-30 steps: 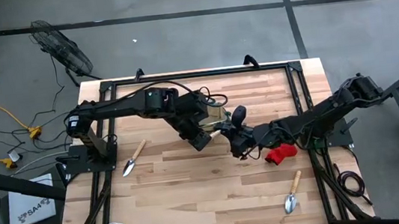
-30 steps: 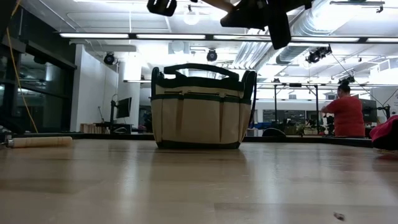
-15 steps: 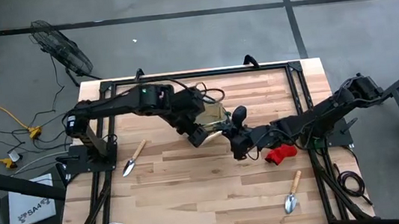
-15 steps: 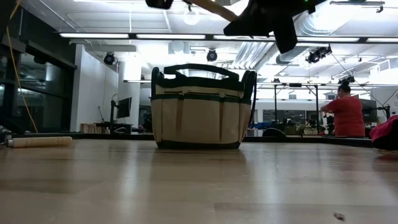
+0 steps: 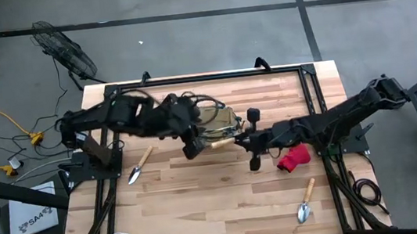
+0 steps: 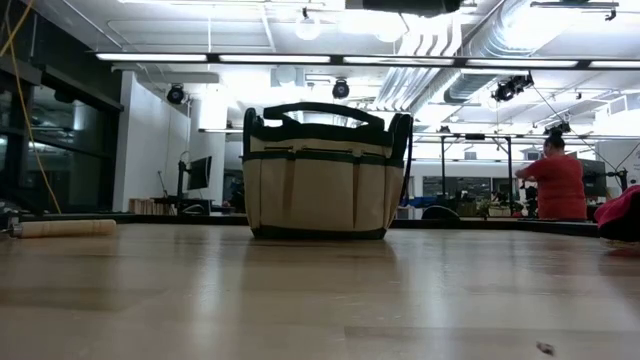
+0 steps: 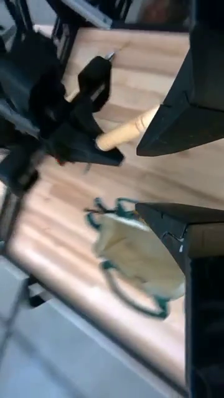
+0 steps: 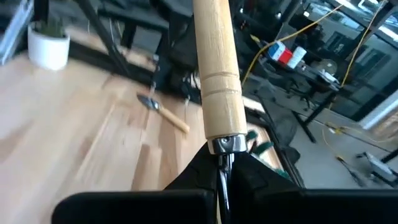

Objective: Pick & Place Garden tools in Gardening bag
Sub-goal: Put the hand rake into the gardening bag

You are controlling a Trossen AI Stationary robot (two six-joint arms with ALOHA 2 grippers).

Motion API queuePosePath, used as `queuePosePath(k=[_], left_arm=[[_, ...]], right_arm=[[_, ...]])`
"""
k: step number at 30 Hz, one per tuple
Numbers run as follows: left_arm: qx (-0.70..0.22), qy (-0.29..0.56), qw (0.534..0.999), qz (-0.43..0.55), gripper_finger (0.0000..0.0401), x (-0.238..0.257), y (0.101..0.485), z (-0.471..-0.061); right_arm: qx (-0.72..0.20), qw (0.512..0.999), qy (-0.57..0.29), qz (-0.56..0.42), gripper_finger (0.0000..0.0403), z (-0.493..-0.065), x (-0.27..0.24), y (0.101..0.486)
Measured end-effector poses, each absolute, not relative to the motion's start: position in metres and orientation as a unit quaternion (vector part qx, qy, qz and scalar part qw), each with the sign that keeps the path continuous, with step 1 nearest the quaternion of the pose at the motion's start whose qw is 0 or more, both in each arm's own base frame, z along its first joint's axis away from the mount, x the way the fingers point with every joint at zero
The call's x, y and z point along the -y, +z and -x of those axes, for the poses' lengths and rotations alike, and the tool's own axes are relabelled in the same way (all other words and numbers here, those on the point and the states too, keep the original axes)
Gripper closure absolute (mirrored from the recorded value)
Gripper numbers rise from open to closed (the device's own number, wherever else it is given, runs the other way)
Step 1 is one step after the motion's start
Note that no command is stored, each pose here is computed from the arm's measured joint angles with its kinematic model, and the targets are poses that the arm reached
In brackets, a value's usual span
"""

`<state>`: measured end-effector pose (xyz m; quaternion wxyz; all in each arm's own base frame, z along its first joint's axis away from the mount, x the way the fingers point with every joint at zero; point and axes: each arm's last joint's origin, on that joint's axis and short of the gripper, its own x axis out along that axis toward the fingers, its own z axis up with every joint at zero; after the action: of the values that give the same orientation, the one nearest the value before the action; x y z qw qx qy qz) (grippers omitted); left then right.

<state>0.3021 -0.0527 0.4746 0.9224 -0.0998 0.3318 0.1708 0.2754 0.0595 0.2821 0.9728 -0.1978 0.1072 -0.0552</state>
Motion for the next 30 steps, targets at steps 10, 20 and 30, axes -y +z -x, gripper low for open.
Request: queuePosePath(k=[10, 20, 30], left_arm=[[-0.286, 0.147, 0.947, -0.002, 0.0277, 0.083, 0.483, -0.301], [-0.29, 0.099, 0.95, -0.054, 0.0277, 0.085, 0.485, -0.299], [-0.261, 0.09, 0.959, -0.065, 0.0277, 0.086, 0.491, -0.303]], right_arm=[[-0.006, 0.994, -0.034, 0.107, 0.0399, -0.281, -0.046, 0.301], [0.02, 0.998, 0.001, 0.062, 0.0399, -0.282, -0.041, 0.305], [0.017, 0.998, 0.004, 0.059, 0.0399, -0.287, -0.042, 0.3]])
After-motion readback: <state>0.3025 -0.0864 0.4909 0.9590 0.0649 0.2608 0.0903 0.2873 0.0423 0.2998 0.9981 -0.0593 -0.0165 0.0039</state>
